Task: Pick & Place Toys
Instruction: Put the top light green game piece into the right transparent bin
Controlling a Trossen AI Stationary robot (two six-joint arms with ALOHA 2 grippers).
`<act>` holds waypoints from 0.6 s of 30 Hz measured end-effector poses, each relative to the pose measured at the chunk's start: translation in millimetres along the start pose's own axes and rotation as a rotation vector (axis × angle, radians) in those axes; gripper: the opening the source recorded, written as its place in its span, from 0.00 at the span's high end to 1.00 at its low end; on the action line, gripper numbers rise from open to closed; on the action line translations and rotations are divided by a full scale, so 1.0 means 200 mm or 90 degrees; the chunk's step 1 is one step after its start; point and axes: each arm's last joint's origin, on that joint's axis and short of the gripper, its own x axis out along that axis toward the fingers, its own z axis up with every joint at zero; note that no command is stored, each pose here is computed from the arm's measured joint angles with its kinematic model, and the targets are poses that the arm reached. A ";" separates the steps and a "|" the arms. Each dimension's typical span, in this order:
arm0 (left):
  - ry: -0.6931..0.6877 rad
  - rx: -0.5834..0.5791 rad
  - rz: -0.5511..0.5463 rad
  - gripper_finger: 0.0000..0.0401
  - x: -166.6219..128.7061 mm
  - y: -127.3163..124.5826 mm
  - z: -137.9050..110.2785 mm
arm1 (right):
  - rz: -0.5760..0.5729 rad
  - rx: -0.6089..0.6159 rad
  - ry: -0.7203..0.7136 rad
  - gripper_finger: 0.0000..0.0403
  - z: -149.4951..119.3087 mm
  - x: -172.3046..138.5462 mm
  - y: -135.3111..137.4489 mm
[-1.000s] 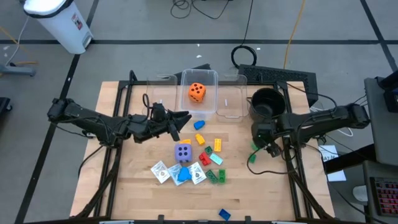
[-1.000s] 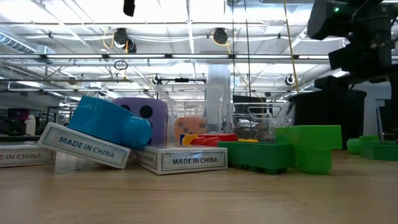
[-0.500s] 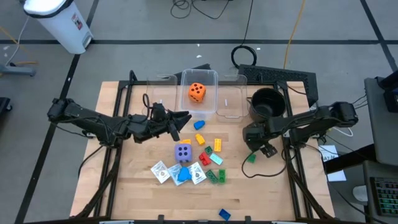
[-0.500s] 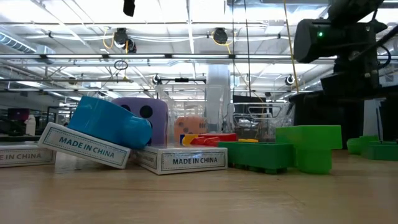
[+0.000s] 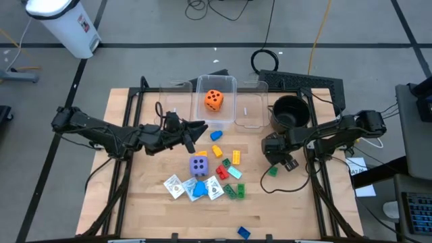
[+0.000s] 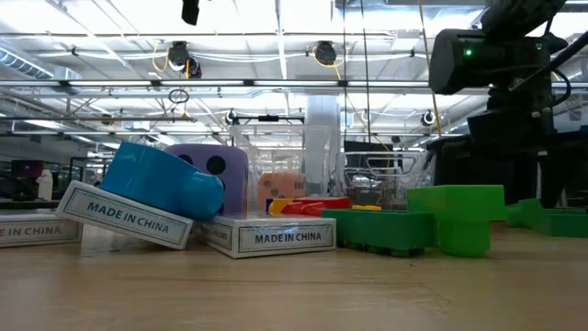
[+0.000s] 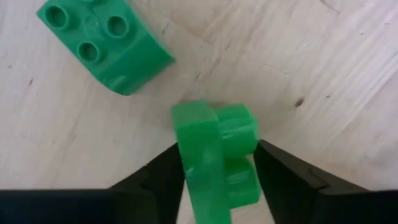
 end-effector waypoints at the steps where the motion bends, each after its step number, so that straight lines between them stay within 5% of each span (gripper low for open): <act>1: 0.001 0.001 0.001 0.64 0.00 0.00 0.00 | -0.002 0.000 -0.001 0.62 0.00 0.00 0.00; 18: 0.008 -0.009 0.006 0.64 0.00 0.01 -0.01 | -0.072 0.021 -0.038 0.97 0.05 -0.09 -0.04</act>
